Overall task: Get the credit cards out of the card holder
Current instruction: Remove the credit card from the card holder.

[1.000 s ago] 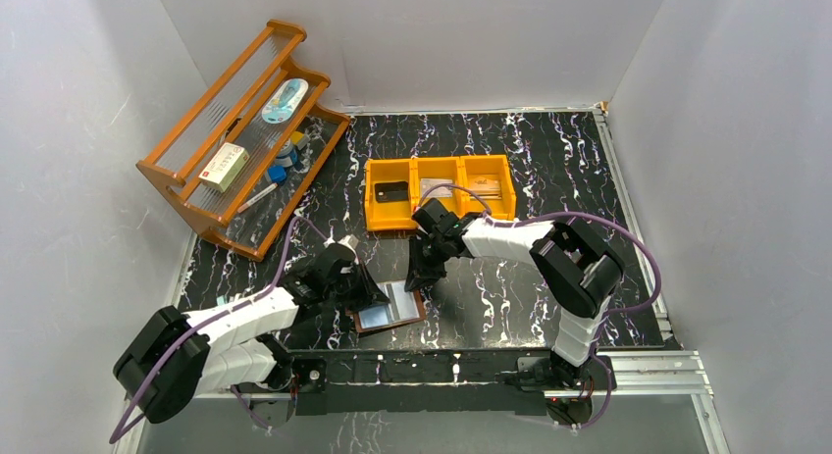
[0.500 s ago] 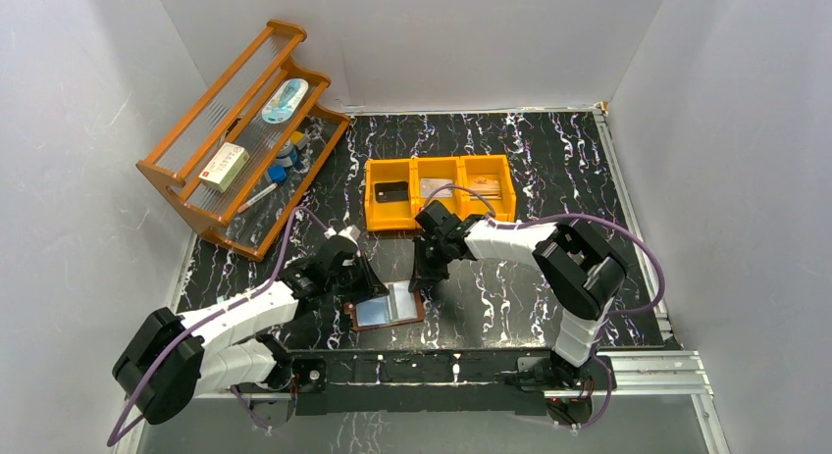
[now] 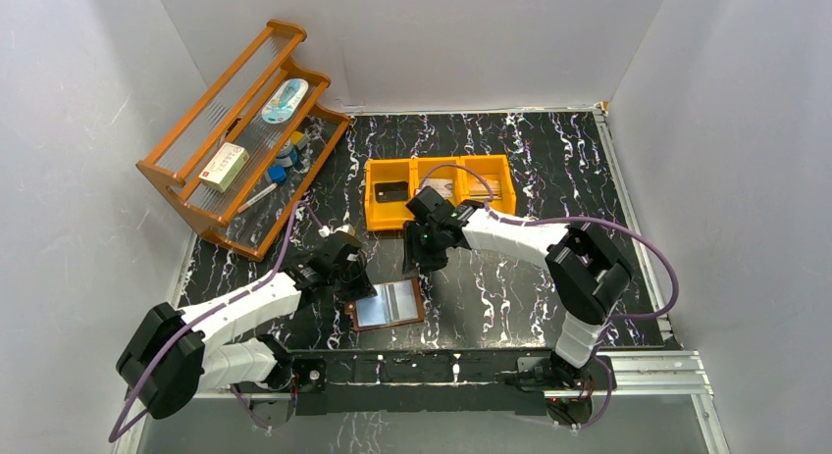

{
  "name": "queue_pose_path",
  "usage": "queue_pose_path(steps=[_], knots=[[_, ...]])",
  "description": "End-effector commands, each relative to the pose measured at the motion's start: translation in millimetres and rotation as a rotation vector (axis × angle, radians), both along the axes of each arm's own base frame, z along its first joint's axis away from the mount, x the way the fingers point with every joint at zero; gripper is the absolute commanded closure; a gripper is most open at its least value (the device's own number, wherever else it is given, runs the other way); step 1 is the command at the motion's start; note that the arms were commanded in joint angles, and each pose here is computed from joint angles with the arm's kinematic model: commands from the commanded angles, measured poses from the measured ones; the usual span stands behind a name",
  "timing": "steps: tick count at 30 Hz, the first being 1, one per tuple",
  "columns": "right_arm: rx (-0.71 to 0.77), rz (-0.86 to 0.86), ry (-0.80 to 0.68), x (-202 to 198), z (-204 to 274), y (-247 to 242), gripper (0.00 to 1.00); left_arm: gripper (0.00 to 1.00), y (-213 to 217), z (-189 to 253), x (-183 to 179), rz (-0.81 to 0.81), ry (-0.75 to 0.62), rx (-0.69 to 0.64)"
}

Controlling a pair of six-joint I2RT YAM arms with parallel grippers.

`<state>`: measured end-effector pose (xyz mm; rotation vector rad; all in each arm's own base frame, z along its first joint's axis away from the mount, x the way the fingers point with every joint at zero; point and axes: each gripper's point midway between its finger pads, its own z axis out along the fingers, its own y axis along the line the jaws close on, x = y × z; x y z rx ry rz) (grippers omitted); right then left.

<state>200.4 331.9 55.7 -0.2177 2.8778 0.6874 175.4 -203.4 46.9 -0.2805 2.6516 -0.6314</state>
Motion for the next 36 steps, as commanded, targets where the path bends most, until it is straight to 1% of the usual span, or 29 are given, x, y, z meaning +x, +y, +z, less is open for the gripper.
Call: queue_pose_path(steps=[1,6,10,15,17,19,22,23,28,30,31,32,34,36], knots=[[-0.127,0.039,-0.108,2,7,4,0.46,0.99,13,-3,-1,0.023,0.032,0.077],[-0.178,0.065,-0.122,-5,-1,20,0.45,0.99,17,-2,-1,0.056,0.031,0.067],[-0.212,0.116,-0.106,-13,-16,26,0.43,0.98,13,0,0,0.061,0.022,0.024],[-0.301,0.137,-0.085,-22,-37,15,0.42,0.99,6,2,0,0.051,0.019,-0.018],[-0.348,0.134,-0.087,-24,-42,7,0.44,0.98,1,4,1,0.035,0.01,-0.044],[-0.359,0.134,-0.081,-28,-45,2,0.46,0.97,-4,7,2,0.019,0.005,-0.065],[-0.352,0.129,-0.072,-31,-47,0,0.53,0.94,-13,10,2,-0.011,0.011,-0.095],[-0.349,0.128,-0.069,-32,-47,0,0.56,0.91,-19,12,2,-0.031,0.012,-0.119],[-0.331,0.132,-0.053,-35,-51,2,0.75,0.8,-27,4,-6,-0.052,0.083,-0.144],[-0.325,0.132,-0.043,-38,-53,2,0.8,0.74,-27,-1,-10,-0.049,0.109,-0.146],[-0.317,0.132,-0.036,-39,-54,2,0.85,0.71,-27,-4,-12,-0.047,0.121,-0.151],[-0.309,0.13,-0.03,-40,-55,3,0.88,0.7,-27,-5,-14,-0.045,0.131,-0.153],[-0.3,0.125,-0.02,-41,-56,3,0.88,0.69,-24,-11,-18,-0.031,0.154,-0.144],[-0.293,0.123,-0.013,-42,-57,2,0.92,0.69,-20,-16,-21,-0.013,0.168,-0.13]])
